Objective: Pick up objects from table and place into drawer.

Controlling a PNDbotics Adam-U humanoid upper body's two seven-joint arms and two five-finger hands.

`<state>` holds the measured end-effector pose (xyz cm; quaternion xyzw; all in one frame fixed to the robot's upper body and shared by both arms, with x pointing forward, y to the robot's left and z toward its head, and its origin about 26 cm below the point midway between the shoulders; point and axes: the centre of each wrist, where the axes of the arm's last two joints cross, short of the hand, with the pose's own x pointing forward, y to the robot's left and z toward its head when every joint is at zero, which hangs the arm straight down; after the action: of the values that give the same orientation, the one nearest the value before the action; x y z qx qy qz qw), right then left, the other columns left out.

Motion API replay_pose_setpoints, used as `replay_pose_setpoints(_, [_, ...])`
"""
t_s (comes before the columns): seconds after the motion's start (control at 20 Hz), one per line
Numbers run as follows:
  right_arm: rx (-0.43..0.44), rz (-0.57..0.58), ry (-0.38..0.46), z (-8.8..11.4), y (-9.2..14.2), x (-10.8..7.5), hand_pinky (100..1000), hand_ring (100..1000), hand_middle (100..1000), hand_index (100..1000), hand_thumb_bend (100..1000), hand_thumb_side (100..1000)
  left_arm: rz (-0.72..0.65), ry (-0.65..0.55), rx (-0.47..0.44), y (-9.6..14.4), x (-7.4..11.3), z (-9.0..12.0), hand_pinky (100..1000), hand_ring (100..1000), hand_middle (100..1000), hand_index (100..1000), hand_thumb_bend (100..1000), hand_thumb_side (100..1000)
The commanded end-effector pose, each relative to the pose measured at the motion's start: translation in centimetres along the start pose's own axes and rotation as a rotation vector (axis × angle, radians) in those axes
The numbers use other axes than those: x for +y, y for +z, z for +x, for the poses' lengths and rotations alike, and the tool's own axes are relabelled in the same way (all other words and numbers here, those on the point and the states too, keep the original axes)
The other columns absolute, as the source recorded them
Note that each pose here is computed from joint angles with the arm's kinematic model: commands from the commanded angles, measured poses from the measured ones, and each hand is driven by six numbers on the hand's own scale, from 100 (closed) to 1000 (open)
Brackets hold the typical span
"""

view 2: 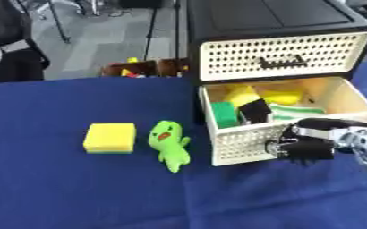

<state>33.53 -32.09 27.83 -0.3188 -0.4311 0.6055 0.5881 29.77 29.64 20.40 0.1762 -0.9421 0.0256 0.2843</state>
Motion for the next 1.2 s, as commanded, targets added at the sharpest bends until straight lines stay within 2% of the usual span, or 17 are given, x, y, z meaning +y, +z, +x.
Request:
replay_pose_setpoints(0.05, [0.056, -0.005, -0.002, -1.2, -0.2, -1.2, 538, 784, 809, 822, 100, 1000, 0.004, 0.0, -0.022, -0.3, 0.3, 0.4, 543, 687, 703, 887, 487, 883])
replay_pose_setpoints(0.3, [0.039, -0.005, -0.012, -1.4, -1.0, -1.4, 526, 772, 797, 824, 100, 1000, -0.003, 0.006, -0.02, -0.3, 0.3, 0.4, 546, 688, 701, 885, 482, 885])
replay_pose_setpoints(0.6, [-0.043, -0.019, 0.035, 0.6, 0.5, -1.6, 526, 772, 796, 823, 100, 1000, -0.008, 0.012, -0.02, -0.3, 0.3, 0.4, 545, 688, 699, 886, 481, 887])
replay_pose_setpoints(1.0, [-0.046, -0.031, 0.03, 1.0, 0.1, -1.9, 529, 773, 799, 825, 100, 1000, -0.015, 0.03, -0.014, -0.2, 0.1, 0.4, 540, 687, 697, 885, 474, 890])
replay_pose_setpoints(1.2, [-0.015, -0.053, 0.036, 0.7, -0.5, -2.2, 535, 779, 804, 825, 100, 1000, -0.016, 0.038, -0.009, -0.1, -0.1, 0.3, 540, 687, 697, 886, 474, 892])
